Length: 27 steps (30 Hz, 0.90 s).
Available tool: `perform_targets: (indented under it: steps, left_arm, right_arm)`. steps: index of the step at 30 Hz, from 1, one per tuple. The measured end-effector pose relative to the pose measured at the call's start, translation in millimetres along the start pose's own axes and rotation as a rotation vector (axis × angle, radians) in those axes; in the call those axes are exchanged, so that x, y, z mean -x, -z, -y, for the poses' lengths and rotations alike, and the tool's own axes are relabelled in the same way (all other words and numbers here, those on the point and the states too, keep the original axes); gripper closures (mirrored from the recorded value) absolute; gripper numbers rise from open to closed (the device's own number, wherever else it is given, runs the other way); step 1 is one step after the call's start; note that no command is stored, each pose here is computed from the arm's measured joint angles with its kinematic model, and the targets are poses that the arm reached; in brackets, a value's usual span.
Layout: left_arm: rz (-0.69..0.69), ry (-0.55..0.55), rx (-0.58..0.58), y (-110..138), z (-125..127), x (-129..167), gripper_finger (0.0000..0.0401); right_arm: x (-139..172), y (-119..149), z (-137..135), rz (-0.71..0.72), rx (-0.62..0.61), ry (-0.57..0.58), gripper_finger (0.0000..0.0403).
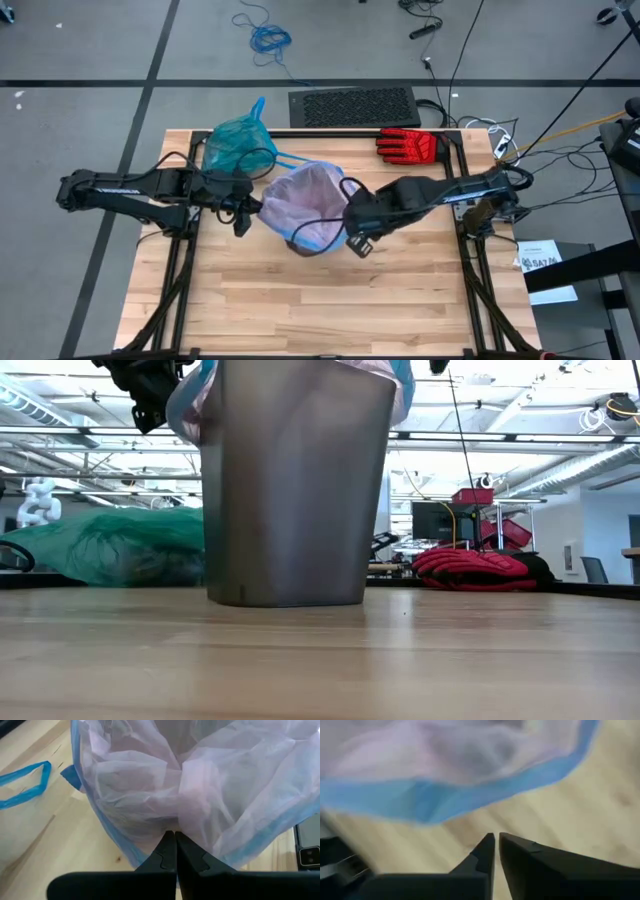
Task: Place trash/remove bag and relplace
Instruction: Insert a new pink trash bag into the black trash bin
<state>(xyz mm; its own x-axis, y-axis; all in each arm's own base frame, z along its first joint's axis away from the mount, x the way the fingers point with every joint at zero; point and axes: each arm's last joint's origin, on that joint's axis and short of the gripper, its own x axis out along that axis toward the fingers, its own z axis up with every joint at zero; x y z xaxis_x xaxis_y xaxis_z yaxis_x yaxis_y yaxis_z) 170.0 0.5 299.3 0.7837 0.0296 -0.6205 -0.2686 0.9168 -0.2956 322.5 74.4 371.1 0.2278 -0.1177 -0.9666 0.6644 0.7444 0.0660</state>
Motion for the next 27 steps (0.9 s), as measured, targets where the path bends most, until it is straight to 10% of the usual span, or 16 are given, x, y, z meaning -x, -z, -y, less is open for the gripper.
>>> perform_targets:
  steps: [11, 18, 27]
  left_arm:
    - [0.002, -0.006, -0.025, 0, 0, 0, 0.0401]
    - [-0.012, 0.021, -0.034, 1, 0, 2, 0.0401]
    - [-0.015, 0.017, -0.034, 2, 0, 2, 0.0401]
  right_arm:
    - [39, -6, -53, 0.35, 0.125, -0.576, 0.0285]
    - [13, -37, -58, 0.508, 0.09, -0.446, 0.0281]
    - [-19, -54, -63, 0.425, 0.121, -0.433, 0.0389]
